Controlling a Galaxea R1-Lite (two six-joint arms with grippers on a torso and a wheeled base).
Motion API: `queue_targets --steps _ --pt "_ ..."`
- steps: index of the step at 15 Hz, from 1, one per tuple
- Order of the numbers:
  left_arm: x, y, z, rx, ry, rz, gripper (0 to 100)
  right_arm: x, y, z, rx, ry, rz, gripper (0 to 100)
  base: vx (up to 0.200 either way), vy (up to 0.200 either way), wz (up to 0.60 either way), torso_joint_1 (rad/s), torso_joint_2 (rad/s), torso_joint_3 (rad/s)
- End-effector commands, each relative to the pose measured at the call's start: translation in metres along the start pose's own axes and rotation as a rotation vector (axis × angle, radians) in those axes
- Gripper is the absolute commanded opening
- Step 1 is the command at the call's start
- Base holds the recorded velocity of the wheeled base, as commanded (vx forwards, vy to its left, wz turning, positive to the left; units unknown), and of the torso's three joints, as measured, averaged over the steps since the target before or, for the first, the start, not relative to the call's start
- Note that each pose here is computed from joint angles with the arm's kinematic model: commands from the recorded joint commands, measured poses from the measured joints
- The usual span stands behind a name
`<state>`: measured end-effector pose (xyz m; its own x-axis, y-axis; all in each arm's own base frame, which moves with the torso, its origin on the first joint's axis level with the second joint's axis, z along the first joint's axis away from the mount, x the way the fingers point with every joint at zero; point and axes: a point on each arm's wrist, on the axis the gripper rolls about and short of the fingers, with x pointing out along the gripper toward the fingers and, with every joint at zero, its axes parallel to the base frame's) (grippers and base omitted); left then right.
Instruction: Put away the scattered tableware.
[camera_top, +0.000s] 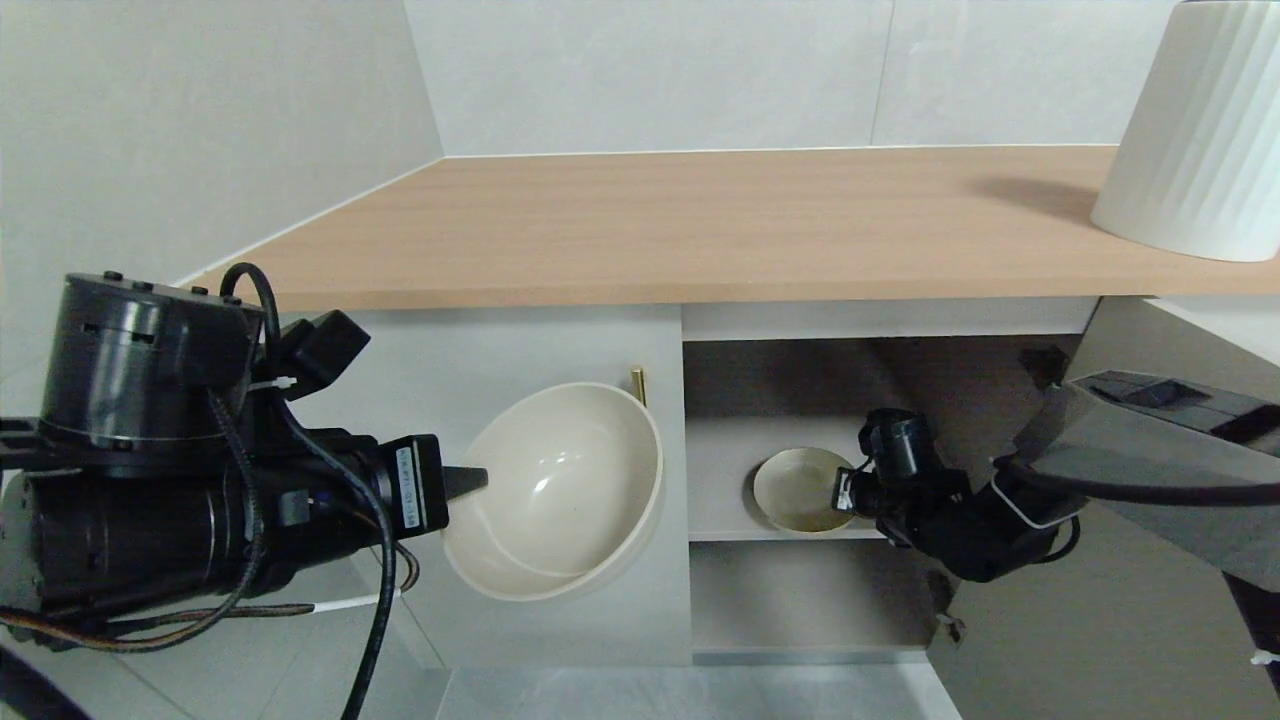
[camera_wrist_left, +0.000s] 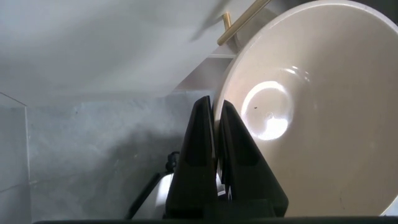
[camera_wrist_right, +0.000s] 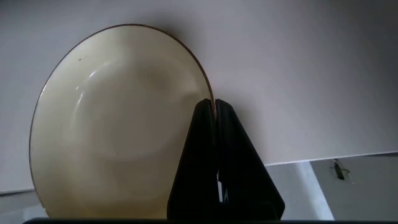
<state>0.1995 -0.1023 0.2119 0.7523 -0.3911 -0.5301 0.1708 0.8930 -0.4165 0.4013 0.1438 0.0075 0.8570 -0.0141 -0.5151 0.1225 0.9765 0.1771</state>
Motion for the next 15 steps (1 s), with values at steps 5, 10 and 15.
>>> queue_targets --steps 5,10,15 --pt "0.002 0.000 0.000 0.000 0.004 0.002 0 0.013 -0.006 0.000 0.011 -0.016 -0.041 0 0.000 0.000 0.00 0.000 0.00 0.000" --pt "0.001 0.000 0.000 0.000 0.002 0.001 0 0.022 -0.005 -0.001 0.014 -0.033 -0.067 0 0.000 0.000 0.00 0.000 0.00 0.000" --pt "0.002 0.000 0.000 0.001 0.002 0.001 0 0.025 -0.003 0.000 0.017 -0.041 -0.064 0 0.000 0.000 0.00 0.000 0.00 0.000"
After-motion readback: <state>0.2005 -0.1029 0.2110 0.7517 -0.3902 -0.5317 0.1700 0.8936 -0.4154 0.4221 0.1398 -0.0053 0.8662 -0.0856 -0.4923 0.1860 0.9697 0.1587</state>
